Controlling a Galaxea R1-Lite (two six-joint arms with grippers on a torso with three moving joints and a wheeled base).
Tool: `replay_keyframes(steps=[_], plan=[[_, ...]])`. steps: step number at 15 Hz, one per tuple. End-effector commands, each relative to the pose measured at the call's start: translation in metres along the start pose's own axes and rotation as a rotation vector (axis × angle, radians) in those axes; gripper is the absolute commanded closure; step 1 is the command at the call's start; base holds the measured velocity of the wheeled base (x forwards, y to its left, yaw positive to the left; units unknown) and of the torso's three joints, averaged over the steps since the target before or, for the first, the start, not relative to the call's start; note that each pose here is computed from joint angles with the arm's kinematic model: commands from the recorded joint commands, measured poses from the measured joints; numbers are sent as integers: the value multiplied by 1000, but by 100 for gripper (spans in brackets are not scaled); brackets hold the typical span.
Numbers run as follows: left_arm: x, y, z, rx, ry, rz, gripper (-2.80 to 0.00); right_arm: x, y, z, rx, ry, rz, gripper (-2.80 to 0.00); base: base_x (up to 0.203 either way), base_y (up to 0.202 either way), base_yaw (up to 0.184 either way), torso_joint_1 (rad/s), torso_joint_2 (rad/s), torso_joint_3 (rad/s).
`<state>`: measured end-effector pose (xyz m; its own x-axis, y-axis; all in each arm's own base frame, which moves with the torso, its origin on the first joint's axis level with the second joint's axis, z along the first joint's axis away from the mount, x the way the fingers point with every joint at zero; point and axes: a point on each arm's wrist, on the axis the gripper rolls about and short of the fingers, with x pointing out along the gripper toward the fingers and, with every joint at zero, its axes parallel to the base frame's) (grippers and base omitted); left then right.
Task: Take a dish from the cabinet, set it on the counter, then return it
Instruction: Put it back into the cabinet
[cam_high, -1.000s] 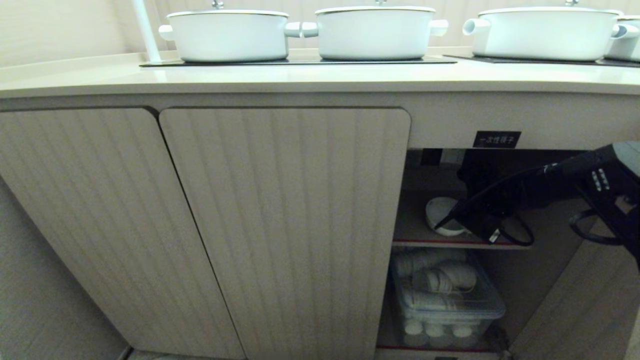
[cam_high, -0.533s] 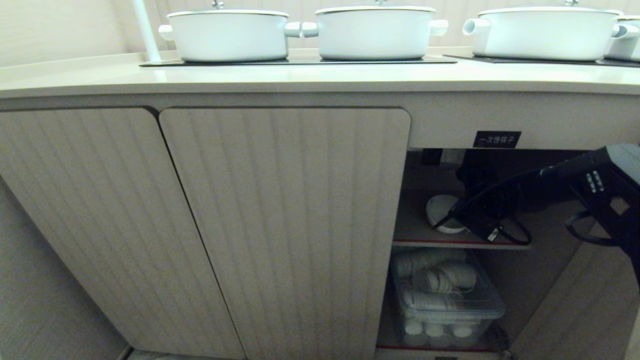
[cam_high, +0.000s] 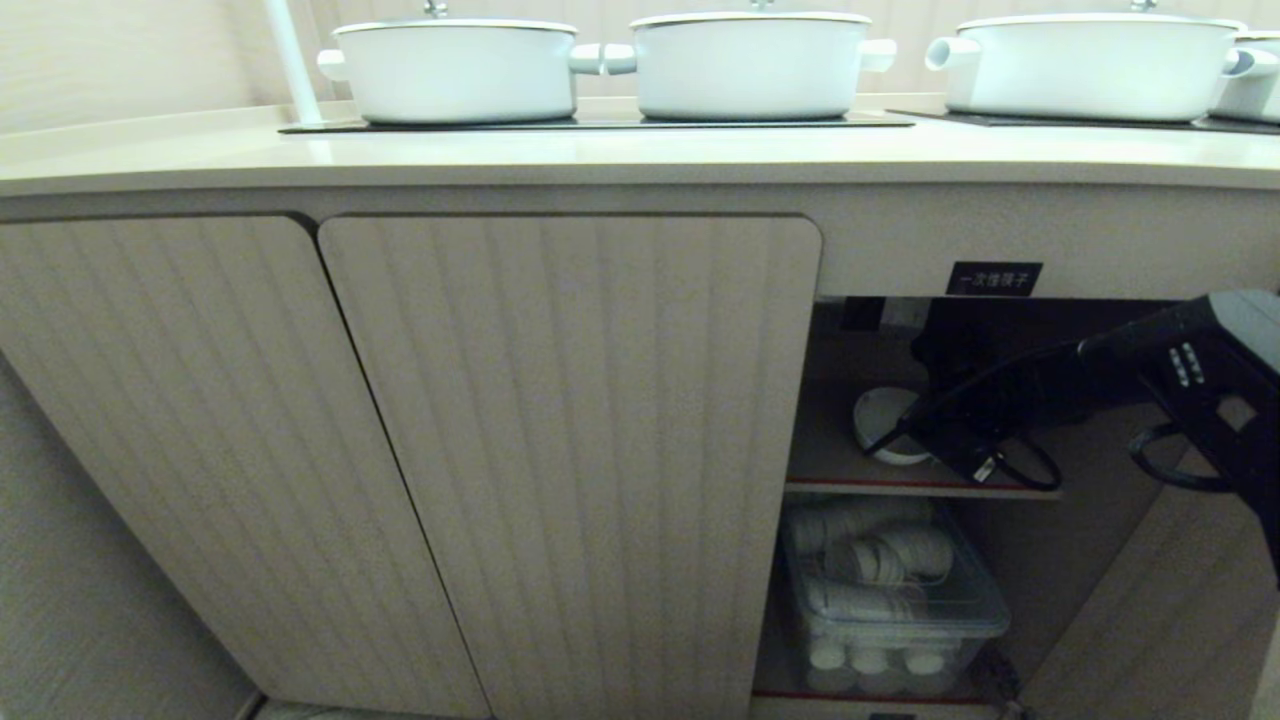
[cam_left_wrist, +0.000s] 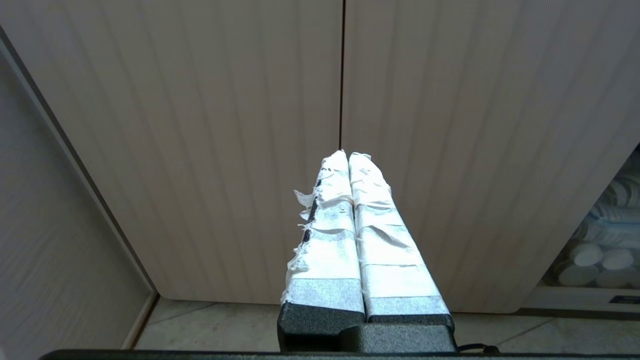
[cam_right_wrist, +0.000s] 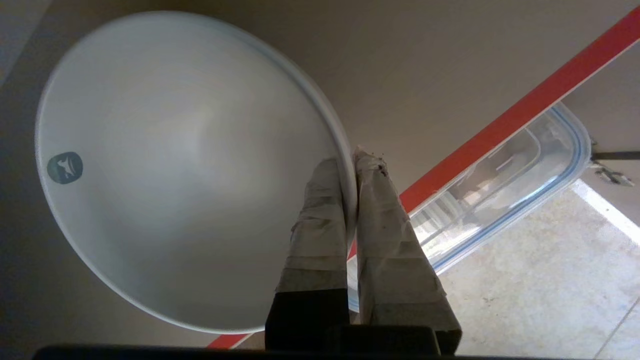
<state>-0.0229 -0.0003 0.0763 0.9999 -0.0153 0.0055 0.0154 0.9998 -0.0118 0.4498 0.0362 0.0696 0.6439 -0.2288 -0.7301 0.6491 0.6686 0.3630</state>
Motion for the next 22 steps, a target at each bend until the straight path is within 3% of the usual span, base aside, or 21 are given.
replay_keyframes(steps=[1,22], plan=[[0,0,0,0,-1,0,0,1,-1,0,4,1,-5,0,0,0,0,0,0,0],[0,0,0,0,1,0,0,11,1,-3,49,2,-15,0,0,0,0,0,0,0]])
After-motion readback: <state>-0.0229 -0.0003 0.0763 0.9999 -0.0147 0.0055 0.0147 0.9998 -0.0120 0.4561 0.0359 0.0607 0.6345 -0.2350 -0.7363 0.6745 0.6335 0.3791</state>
